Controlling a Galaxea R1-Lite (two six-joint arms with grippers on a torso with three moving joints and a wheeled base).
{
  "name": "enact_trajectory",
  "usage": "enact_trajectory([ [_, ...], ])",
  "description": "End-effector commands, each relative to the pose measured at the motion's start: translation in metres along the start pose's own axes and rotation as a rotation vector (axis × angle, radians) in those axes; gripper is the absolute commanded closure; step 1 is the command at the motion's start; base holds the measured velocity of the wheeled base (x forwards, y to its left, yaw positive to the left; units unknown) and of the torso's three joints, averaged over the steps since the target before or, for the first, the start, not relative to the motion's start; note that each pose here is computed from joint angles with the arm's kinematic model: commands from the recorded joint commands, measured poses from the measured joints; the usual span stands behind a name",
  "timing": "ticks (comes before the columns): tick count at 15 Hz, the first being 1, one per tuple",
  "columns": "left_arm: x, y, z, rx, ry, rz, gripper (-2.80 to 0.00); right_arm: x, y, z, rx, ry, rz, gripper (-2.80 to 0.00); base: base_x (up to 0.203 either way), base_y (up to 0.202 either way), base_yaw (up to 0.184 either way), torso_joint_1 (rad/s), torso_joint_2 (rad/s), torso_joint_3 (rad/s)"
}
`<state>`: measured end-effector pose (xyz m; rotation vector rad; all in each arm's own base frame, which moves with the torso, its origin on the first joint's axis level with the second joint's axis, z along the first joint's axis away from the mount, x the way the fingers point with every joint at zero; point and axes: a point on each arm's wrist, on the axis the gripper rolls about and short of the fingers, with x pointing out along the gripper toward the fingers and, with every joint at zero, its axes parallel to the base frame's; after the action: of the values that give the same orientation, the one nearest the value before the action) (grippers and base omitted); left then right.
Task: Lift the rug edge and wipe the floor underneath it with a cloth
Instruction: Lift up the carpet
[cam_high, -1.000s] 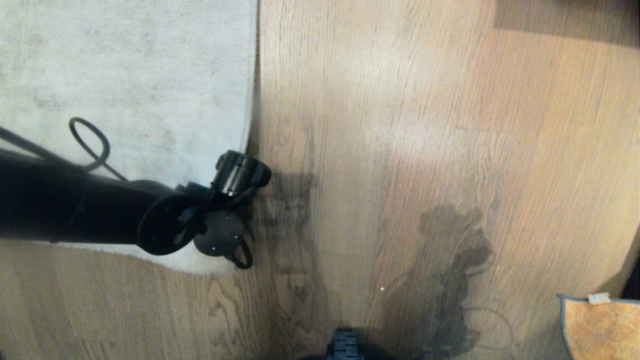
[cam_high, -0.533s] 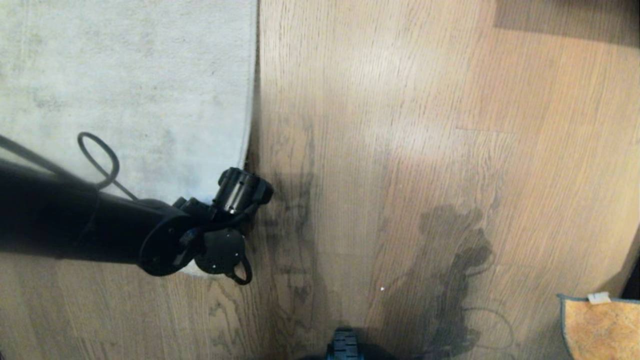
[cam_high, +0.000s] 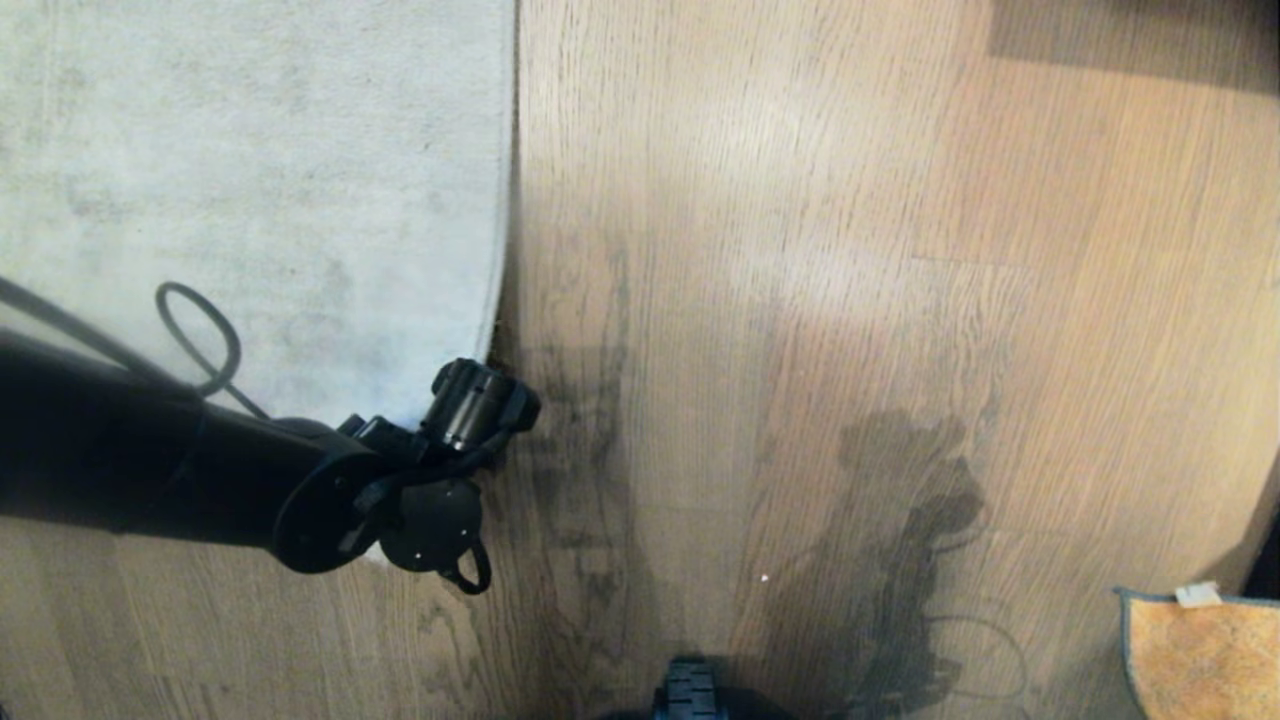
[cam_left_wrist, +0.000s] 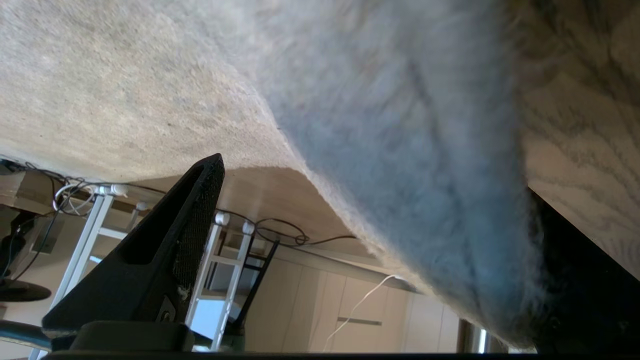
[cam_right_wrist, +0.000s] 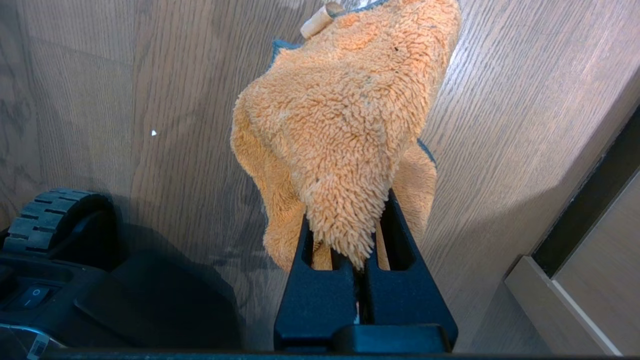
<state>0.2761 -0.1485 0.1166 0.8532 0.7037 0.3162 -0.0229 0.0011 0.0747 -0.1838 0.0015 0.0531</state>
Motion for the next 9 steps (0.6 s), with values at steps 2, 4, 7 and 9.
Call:
enact_trajectory([
  [2,0.0010,-0.0001,-0.0031,0.007,0.009,0.006,-2.80,0.0001,0.0000,0.0000,-0.001,0.001,0.001,0.00,0.000,0.000,0.000,0.000,0.00,0.000],
  [4,0.0012,-0.0005,-0.0039,0.008,0.009,0.006,0.00,0.0001,0.0000,0.0000,-0.001,0.001,0.001,0.00,0.000,0.000,0.000,0.000,0.00,0.000],
  [7,0.0020,-0.0014,-0.0020,-0.009,-0.003,0.007,0.00,0.0001,0.0000,0.0000,0.000,0.001,0.001,0.00,0.000,0.000,0.000,0.000,0.00,0.000],
  [9,0.0039,0.0006,-0.0023,-0.015,0.002,0.012,0.00,0.0001,0.0000,0.0000,-0.002,0.001,0.001,0.00,0.000,0.000,0.000,0.000,0.00,0.000],
])
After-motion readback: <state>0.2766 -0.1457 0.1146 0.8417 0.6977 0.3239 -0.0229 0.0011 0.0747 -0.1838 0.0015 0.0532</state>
